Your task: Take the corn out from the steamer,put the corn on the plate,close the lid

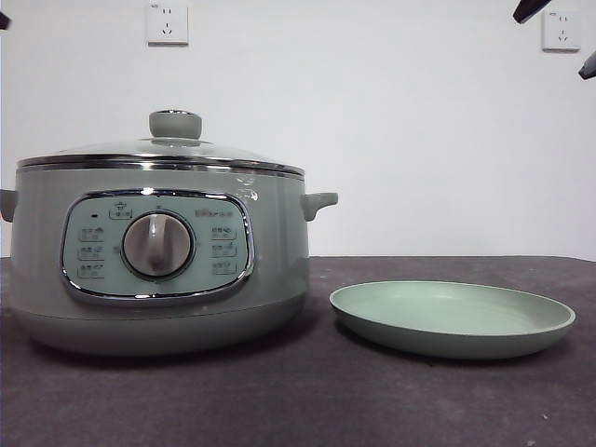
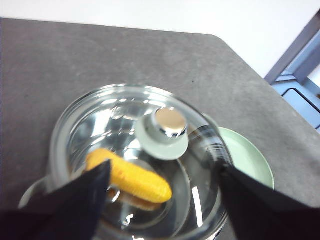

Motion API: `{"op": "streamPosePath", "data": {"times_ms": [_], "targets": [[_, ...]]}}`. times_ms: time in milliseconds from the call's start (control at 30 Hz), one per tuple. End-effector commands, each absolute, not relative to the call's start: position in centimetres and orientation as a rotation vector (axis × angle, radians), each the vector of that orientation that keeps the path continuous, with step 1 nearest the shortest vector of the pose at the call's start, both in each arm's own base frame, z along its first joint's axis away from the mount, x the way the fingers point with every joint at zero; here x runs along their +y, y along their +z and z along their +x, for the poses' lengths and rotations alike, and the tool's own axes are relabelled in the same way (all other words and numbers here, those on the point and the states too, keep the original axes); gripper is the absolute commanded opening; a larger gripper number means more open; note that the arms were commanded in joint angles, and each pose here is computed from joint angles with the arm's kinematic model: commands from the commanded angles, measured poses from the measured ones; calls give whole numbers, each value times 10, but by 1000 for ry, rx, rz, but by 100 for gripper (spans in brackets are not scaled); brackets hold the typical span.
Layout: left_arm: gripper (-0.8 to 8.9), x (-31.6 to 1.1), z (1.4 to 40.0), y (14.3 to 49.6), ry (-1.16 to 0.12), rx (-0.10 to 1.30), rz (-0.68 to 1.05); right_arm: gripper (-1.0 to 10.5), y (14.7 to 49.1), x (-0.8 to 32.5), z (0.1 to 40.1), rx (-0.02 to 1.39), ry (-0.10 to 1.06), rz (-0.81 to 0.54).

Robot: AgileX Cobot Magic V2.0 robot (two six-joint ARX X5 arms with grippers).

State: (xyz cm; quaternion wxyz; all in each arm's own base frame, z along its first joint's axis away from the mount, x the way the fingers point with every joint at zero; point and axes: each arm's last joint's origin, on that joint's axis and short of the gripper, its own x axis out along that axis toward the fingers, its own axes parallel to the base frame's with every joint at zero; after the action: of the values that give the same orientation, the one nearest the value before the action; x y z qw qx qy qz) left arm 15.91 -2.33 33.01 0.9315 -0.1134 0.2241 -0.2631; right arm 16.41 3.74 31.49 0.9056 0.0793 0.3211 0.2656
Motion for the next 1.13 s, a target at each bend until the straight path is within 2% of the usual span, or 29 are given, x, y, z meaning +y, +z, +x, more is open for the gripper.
{"op": "streamPosePath", "data": {"times_ms": [33,433,567,900,933,1000,1033,1133], "targets": [[409,-30,171,335,-552,469,-208,423,314,38,165,666,549,168],[409,-85,236,335,-575,585,-17,409,314,38,165,667,549,168],[409,-102,253,325,-554,625,53,409,314,38,165,667,549,168],[401,-123,275,294,-553,712,87,409,314,38,165,668,548,167],[350,-123,275,294,-534,712,98,409,314,38,165,668,548,167],[81,-125,274,294,-536,706,129,409,314,38,165,668,548,167],[-16,-125,274,293,-539,707,134,409,314,38,165,668,548,167],[-9,-125,274,295,-535,698,133,409,314,38,165,667,550,168]]}}
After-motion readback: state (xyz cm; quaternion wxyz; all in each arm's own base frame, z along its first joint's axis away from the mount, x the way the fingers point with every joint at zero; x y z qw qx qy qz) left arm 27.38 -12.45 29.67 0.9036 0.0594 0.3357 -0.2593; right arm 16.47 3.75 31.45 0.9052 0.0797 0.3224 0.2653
